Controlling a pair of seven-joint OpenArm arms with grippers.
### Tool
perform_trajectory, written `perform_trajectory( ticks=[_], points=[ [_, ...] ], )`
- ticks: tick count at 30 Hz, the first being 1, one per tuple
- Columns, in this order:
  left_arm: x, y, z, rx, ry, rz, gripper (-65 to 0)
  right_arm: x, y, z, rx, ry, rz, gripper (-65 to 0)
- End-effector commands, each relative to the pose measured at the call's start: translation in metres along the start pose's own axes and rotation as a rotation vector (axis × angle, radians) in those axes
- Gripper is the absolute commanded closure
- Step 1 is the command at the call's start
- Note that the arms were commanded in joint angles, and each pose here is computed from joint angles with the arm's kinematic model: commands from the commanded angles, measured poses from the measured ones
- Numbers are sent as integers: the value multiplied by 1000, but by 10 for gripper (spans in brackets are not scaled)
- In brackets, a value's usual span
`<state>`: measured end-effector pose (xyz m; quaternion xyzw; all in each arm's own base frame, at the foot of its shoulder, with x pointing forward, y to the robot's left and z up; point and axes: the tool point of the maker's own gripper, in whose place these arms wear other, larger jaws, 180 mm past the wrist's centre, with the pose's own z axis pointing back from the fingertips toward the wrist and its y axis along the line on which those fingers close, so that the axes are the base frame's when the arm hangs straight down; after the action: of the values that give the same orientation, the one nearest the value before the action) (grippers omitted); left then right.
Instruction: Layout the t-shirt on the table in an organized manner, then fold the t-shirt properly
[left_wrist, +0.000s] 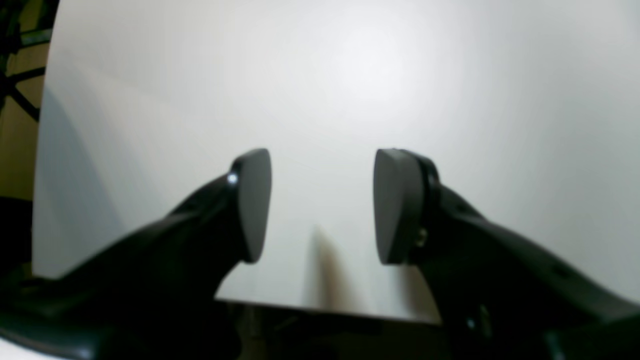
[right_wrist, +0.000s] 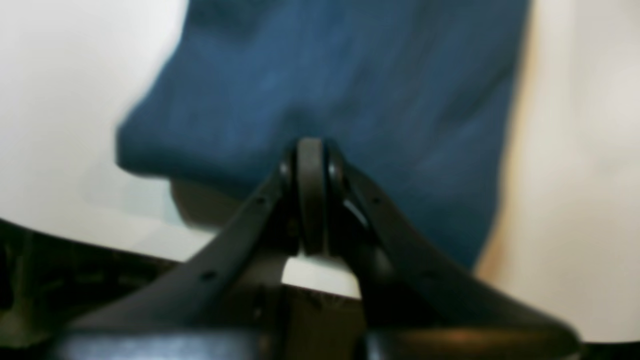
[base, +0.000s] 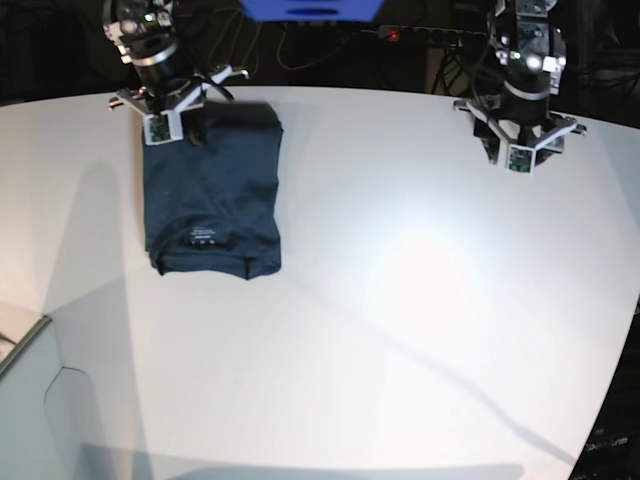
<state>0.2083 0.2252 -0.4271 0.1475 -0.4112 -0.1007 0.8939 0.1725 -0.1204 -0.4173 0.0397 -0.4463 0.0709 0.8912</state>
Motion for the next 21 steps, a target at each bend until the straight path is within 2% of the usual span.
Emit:
perform_trajectory(
  ticks=[1, 5, 7, 10, 15, 21],
  points=[
    [11, 1, 6, 11, -42, 5, -316, 11, 0, 7, -1, -49, -2, 0],
    [9, -10, 33, 0, -43, 25, -315, 6, 1, 22, -4, -43, 5, 0],
    [8, -22, 49, -19, -39, 44, -285, -4, 2, 28, -5, -15, 1, 0],
    [-1, -43, 73, -66, -10, 59, -198, -22, 6, 39, 2, 36, -6, 0],
    [-37, -101, 105, -196, 104, 110, 0, -60, 17, 63, 23, 142, -29, 0],
    [-110, -155, 115, -291, 313, 153, 0, -124, 45, 78, 87, 304, -98, 0]
  ],
)
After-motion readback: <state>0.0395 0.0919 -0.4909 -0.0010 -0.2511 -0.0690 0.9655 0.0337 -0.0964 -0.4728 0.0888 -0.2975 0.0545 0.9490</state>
